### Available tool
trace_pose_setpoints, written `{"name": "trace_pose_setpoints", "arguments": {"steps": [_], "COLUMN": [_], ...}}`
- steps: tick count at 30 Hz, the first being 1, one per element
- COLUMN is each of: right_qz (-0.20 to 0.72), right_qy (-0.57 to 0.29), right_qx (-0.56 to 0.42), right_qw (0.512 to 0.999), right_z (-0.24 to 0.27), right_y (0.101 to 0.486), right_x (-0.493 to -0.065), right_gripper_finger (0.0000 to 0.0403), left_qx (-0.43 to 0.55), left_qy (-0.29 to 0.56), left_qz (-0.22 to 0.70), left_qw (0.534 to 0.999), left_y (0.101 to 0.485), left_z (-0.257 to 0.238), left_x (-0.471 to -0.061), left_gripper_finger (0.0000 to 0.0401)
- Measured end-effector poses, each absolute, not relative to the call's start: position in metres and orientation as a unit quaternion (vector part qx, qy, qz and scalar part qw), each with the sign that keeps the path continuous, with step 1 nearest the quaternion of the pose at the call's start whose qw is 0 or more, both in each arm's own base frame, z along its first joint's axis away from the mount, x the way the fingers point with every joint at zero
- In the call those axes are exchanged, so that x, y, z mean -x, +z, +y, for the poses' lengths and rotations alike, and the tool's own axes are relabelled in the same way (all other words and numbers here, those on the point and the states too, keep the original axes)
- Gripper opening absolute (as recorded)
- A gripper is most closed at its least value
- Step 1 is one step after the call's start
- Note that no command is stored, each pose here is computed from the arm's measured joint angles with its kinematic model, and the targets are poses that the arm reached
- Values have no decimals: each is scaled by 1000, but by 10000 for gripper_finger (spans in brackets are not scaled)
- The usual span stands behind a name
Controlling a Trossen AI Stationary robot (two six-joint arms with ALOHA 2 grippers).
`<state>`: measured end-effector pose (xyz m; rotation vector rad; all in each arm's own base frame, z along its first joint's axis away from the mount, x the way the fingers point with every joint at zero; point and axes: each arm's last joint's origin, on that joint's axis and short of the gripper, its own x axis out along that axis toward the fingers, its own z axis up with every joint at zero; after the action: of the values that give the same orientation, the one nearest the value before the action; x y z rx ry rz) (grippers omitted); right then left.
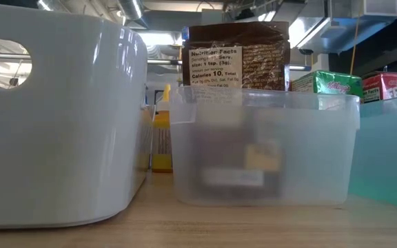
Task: Pick & Place Kitchen Items
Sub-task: Put the blue cereal box into the blue bin
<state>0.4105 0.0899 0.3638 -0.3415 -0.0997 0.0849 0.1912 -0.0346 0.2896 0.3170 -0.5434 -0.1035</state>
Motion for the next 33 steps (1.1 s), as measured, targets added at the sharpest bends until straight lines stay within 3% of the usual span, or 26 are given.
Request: {"name": "trace_pose_setpoints", "arguments": {"steps": [9,16,22,25,33], "right_qz": [-42,4,65,91,92], "right_qy": [38,-32,-150,-151,-138], "right_qx": [170,177,222,244,238], "right_qw": [984,984,961,954,957], "right_z": [90,104,129,141,150], "right_y": [363,357,352,347,346], "right_x": [-410,-405,-391,-385,-382], "right_gripper_finger": [131,207,262,267,255], "left_qx": [-163,-176,-221,-241,-222], "left_qy": [-52,-37,40,68,-8], "left_qz": [-261,-238,-144,-83,62], "left_qw": [950,954,964,964,973], "left_y": [289,286,275,270,292], "left_z": [-35,-34,-29,-26,-30], "left_x": [-192,-193,-193,-193,-202], "left_gripper_finger": [119,103,103,103,103]}}
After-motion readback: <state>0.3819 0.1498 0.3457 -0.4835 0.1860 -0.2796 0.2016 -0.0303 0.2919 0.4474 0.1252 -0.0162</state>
